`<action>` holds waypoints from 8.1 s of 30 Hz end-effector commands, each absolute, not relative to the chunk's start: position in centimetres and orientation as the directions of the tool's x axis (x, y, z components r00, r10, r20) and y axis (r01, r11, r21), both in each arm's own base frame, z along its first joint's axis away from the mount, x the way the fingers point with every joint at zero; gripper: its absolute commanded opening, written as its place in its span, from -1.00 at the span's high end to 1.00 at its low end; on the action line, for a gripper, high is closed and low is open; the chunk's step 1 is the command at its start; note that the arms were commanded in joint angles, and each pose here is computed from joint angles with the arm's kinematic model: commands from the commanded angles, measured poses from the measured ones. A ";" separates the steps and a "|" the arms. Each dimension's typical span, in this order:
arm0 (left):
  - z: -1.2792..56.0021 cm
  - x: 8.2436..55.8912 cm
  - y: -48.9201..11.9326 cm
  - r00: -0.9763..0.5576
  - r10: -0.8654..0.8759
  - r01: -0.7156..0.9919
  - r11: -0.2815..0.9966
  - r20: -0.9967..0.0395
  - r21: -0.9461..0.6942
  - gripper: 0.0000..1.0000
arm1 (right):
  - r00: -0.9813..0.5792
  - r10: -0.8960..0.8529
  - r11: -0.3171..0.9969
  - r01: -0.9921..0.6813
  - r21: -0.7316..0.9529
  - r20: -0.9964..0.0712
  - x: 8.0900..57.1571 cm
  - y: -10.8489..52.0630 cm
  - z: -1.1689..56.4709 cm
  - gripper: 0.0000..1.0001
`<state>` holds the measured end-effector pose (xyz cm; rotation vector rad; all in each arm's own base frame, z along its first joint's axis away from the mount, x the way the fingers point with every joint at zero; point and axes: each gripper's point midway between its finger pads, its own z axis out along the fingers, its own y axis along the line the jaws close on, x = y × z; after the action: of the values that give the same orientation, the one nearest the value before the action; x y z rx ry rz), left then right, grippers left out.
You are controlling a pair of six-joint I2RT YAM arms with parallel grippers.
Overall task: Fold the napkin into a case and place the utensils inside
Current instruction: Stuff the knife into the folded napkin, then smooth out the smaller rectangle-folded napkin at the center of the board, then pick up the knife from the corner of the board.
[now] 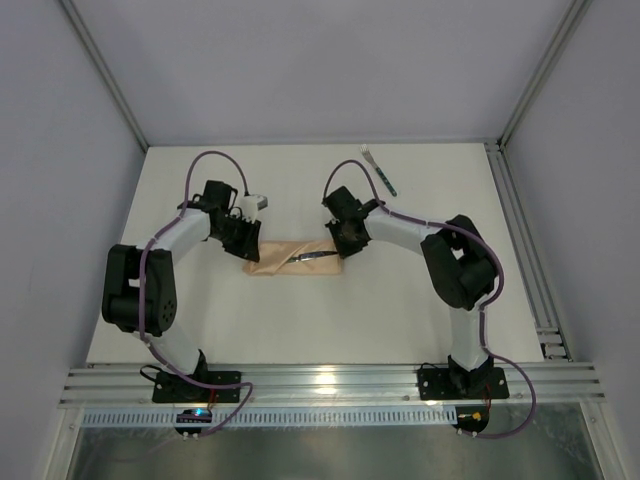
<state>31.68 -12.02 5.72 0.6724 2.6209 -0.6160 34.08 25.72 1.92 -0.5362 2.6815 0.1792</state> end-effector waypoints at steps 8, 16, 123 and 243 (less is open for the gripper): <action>6.9 32.2 -11.5 -0.800 0.358 0.529 0.800 -0.481 -0.284 0.35 | -0.831 -0.303 0.936 -0.353 0.020 -0.467 35.8 26.3 3.1 0.92; 8.0 33.0 -9.5 -0.802 0.331 0.495 0.835 -0.497 -0.241 0.11 | -0.707 -0.409 0.881 -0.471 -0.047 -0.578 36.7 23.7 10.6 0.63; 10.4 36.7 -17.8 -0.581 0.569 0.747 0.657 -0.582 -0.103 -0.32 | -0.516 -0.489 0.349 -0.855 0.384 -0.704 29.8 34.7 9.4 0.08; 18.8 34.1 -15.3 -0.594 0.361 0.693 0.683 -0.719 -0.230 -0.01 | -0.919 -0.138 0.990 -0.139 -0.026 -0.368 52.1 9.4 0.5 0.52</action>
<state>34.52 -15.50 17.31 0.8283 2.2662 -0.6535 55.60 10.01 2.34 -0.1358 2.6222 0.0430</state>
